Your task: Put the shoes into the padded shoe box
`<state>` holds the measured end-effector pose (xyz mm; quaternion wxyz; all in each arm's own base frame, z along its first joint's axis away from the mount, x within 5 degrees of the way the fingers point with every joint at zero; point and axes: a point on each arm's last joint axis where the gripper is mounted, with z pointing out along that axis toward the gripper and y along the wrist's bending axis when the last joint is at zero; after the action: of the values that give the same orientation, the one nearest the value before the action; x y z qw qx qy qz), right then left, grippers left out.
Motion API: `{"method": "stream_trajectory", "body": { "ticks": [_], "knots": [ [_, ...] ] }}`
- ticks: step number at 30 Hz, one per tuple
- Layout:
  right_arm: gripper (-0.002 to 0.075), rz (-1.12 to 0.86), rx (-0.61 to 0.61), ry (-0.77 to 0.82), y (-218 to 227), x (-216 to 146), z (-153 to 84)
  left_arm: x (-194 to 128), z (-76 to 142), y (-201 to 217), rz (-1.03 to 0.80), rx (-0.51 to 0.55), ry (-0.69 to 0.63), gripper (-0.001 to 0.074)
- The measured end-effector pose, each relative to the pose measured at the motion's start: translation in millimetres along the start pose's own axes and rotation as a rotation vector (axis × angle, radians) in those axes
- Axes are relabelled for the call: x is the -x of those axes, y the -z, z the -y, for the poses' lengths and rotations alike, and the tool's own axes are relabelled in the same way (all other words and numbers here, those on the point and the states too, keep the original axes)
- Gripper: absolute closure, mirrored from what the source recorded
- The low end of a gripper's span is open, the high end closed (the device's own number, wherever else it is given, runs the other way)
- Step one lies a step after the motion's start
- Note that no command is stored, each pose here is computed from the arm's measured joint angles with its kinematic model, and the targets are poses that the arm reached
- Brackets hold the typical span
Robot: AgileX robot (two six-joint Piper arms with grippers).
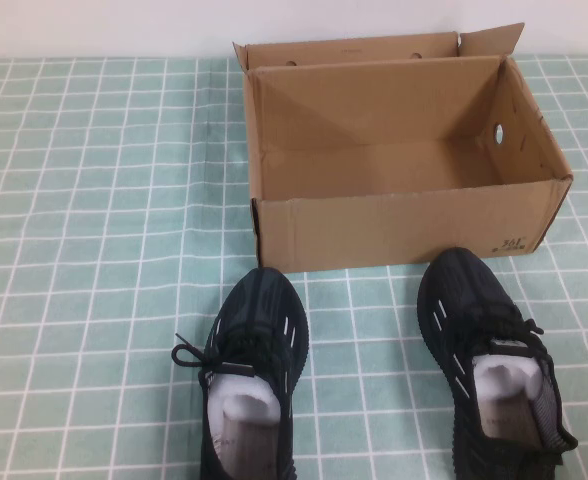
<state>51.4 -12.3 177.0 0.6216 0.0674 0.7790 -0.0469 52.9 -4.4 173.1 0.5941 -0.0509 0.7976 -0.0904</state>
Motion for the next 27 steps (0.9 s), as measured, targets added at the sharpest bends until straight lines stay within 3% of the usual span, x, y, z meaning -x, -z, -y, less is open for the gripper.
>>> {"method": "stream_trajectory", "body": {
  "ticks": [16,27],
  "knots": [
    [0.0734,0.0,0.0,0.0,0.0,0.0,0.0,0.1,-0.4,0.0,0.001,0.004,-0.012,0.0739],
    [0.0733,0.003,-0.01,0.031,0.0,0.3,0.9,0.5,-1.9,0.0,0.004,0.021,-0.165,0.0739]
  ]
}}
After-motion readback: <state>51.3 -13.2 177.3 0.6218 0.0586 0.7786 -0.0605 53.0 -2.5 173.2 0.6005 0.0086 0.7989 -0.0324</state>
